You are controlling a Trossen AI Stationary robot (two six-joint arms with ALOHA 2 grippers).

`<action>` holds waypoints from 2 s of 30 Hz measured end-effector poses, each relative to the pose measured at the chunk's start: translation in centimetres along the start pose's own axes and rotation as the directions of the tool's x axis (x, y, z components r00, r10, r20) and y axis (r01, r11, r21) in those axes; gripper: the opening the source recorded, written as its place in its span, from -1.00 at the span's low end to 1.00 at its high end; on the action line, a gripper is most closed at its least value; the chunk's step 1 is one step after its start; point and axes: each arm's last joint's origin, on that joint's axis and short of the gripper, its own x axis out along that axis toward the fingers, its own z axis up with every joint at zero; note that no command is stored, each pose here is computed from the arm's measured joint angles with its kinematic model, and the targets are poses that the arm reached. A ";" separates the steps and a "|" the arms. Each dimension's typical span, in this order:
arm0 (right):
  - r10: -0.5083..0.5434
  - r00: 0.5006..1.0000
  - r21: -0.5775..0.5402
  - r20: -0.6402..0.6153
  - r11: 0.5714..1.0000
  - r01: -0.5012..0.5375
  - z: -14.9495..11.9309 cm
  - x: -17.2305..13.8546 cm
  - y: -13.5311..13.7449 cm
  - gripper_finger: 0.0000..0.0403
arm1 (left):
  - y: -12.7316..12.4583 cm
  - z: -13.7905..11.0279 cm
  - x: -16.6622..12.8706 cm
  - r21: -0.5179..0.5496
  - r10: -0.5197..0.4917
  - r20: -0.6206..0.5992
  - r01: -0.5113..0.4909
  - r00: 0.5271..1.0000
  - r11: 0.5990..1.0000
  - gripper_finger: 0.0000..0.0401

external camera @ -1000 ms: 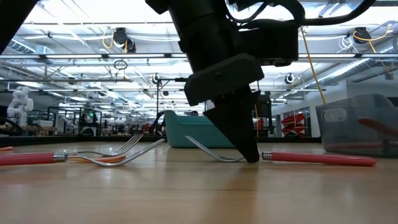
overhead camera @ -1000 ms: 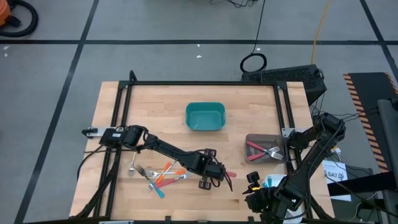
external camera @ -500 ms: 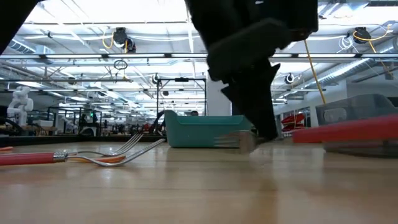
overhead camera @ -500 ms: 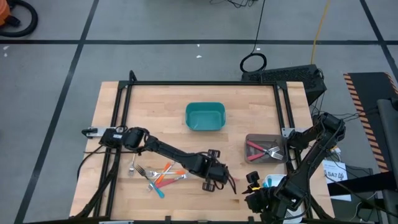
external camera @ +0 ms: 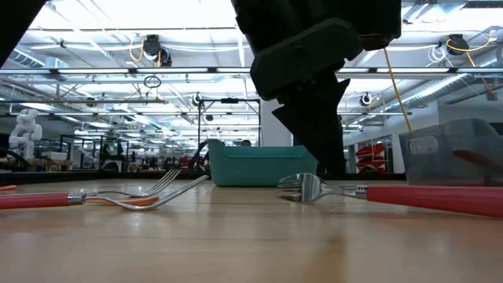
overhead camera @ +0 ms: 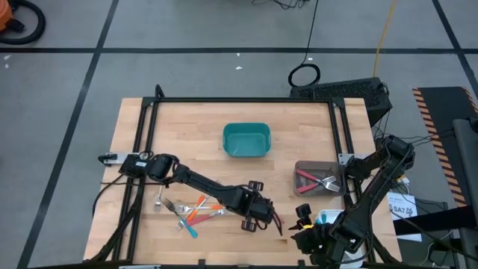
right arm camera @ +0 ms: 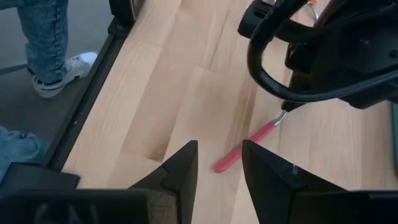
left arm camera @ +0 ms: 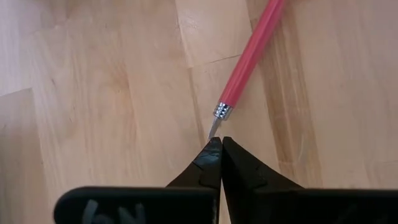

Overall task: Sort silverware by color (type)
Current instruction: Put the pink fork into the black bin

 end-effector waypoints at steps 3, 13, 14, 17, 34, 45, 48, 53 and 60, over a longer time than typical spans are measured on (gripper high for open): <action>0.001 1.000 0.000 -0.001 1.000 -0.001 0.0 0.0 0.0 -0.41 | 0.1 -0.1 0.0 -0.019 0.020 -0.010 -0.020 1.000 1.000 -0.94; 0.003 1.000 0.000 -0.002 1.000 -0.003 0.0 0.0 0.0 -0.41 | 0.7 -0.9 -0.1 -0.089 0.153 -0.089 -0.161 0.984 0.983 -0.76; 0.003 1.000 0.000 -0.002 1.000 -0.003 0.0 0.0 0.0 -0.41 | 0.7 -1.0 -0.2 -0.095 0.155 -0.093 -0.163 0.984 0.982 -0.70; 0.004 1.000 0.000 -0.002 1.000 -0.004 0.0 0.0 0.0 -0.41 | 0.7 -1.0 -0.2 -0.110 0.159 -0.097 -0.169 0.983 0.979 -0.52; 0.006 1.000 -0.002 -0.003 1.000 -0.006 0.0 0.0 0.0 -0.41 | -1.8 -0.7 -1.8 0.041 0.157 -0.071 -0.154 0.985 0.987 -0.22; 0.007 1.000 -0.003 -0.004 1.000 -0.007 0.0 0.0 0.0 -0.41 | -3.9 -0.9 -2.3 0.225 0.142 -0.051 -0.127 0.989 0.966 -0.22; 0.008 1.000 -0.005 -0.003 1.000 -0.008 0.0 0.0 0.1 -0.41 | -5.0 -1.1 -2.6 0.381 0.134 -0.049 -0.106 0.990 0.919 -0.27; 0.011 1.000 -0.004 -0.013 1.000 -0.011 -0.2 -0.1 0.1 -0.41 | -6.0 -1.6 -2.9 0.581 0.132 -0.067 -0.069 0.989 0.811 -0.41; 0.057 0.997 0.012 -0.044 0.998 -0.056 -0.3 -0.1 0.2 -0.41 | -5.9 -1.6 -2.9 0.611 0.134 -0.073 -0.062 0.988 0.789 -0.51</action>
